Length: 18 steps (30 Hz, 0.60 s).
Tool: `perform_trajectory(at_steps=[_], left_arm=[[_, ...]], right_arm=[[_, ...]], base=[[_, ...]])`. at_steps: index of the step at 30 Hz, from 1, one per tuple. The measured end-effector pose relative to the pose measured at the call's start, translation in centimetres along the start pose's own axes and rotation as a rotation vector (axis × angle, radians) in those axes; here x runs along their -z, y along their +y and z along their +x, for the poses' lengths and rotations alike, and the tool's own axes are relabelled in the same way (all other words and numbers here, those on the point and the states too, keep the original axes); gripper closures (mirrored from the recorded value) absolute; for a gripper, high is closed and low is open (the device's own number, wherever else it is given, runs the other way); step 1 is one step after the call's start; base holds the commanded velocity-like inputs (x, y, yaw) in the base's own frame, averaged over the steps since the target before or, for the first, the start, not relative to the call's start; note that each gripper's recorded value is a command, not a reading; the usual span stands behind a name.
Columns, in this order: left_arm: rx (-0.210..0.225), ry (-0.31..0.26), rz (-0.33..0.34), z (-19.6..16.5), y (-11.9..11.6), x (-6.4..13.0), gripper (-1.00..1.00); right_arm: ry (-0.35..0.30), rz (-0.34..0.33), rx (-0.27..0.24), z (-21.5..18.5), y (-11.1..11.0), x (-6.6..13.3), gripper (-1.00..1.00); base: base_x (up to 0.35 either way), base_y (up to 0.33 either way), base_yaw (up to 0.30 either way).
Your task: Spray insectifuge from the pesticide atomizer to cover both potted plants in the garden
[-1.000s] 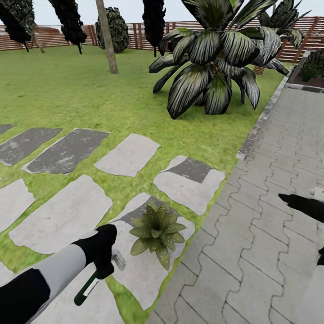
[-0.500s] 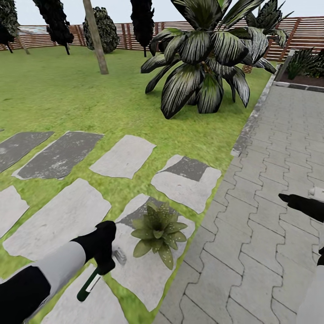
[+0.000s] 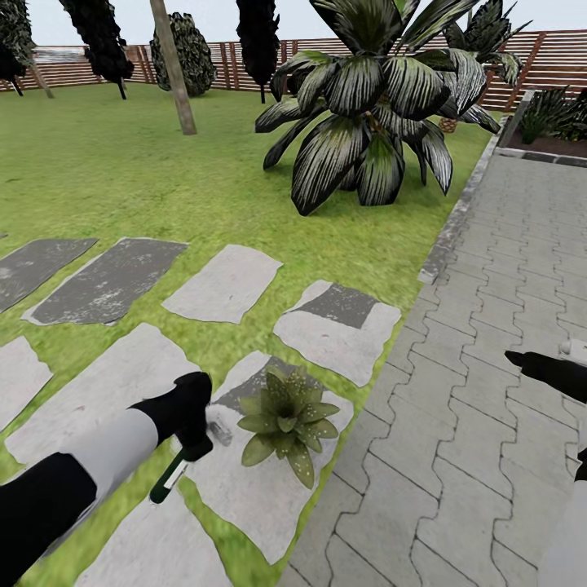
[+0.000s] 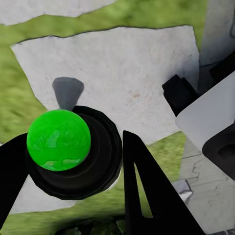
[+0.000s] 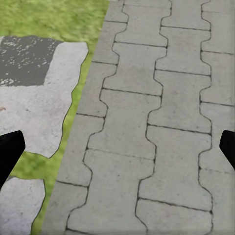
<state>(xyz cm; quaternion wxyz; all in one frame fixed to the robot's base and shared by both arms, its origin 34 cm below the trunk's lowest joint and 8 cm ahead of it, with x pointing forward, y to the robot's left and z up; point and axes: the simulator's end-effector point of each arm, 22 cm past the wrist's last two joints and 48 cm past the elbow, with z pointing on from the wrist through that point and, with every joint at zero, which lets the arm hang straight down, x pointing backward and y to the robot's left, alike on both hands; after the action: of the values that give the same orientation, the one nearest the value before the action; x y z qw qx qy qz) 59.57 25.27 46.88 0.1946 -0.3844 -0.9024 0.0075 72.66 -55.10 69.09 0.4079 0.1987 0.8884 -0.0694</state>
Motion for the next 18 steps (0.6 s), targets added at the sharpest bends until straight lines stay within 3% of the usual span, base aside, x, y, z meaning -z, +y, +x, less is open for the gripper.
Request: perform_trajectory(at_steps=[4, 8, 14, 18], left_arm=[[0.003, -0.029, -0.02, -1.2, 1.1, 1.9, 1.0], [-0.02, -0.049, -0.014, -2.8, -0.2, 2.5, 1.0], [-0.03, -0.051, -0.015, -3.2, -0.5, 2.6, 1.0], [-0.029, -0.038, -0.004, -2.6, -1.0, 1.7, 1.0]], right_arm=[[0.0, 0.0, -0.001, 0.0, 0.0, 0.0, -1.0], [0.001, 0.0, -0.001, 0.0, 0.0, 0.0, -1.0], [0.001, 0.0, -0.001, 0.0, 0.0, 0.0, -1.0], [0.001, 0.0, -0.001, 0.0, 0.0, 0.0, -1.0]], base=[[0.0, 0.0, 0.0], [0.0, 0.0, -0.126], [0.0, 0.0, -0.244], [0.0, 0.0, -0.043]])
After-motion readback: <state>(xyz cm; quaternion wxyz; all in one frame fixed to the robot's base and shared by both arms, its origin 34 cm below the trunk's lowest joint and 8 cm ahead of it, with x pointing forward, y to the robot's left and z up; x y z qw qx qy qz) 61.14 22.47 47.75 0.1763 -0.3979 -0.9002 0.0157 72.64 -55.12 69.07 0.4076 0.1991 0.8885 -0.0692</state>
